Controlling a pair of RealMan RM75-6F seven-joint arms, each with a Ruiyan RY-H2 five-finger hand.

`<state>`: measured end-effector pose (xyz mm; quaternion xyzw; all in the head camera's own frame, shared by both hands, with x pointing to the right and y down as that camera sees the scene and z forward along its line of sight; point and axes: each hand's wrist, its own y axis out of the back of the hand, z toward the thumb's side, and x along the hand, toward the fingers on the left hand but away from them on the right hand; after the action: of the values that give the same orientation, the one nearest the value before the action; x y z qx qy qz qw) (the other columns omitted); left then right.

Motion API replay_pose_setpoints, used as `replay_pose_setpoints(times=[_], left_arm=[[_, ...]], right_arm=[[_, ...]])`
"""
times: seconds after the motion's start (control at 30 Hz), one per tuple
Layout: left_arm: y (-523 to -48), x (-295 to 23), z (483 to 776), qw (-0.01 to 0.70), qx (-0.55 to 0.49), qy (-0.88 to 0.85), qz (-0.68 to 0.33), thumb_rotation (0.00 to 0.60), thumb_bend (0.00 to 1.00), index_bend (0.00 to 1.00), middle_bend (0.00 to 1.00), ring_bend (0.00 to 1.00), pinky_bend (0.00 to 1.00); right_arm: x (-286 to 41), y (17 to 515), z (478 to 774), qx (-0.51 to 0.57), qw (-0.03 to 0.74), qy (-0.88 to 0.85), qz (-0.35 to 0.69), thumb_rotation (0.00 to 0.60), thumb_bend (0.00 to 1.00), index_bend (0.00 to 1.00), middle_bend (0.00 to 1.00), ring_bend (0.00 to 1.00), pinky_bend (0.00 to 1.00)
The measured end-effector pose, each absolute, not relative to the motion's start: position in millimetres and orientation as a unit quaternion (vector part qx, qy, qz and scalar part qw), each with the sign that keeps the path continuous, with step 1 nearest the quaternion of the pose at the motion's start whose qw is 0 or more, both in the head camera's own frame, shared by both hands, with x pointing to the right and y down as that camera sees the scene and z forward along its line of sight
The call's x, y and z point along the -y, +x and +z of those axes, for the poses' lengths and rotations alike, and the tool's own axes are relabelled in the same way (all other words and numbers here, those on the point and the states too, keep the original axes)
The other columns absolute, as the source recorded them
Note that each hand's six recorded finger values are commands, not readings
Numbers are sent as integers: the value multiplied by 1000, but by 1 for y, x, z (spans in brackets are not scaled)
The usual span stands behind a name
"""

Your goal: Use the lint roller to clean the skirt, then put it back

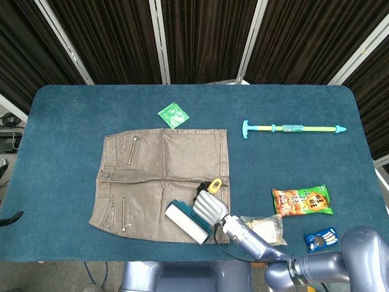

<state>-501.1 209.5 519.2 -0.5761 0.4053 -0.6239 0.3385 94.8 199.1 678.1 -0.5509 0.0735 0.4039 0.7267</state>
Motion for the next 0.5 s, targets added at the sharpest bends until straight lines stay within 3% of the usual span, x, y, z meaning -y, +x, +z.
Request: replay_pose_setpoints(times=[0.5], left_arm=[[-497,-210,524,340,-397,-576,-628,600,0,0,0,0,0]], right_arm=[[-140,194,701,-37,673,-522,523,600,865,466,503,395,432]])
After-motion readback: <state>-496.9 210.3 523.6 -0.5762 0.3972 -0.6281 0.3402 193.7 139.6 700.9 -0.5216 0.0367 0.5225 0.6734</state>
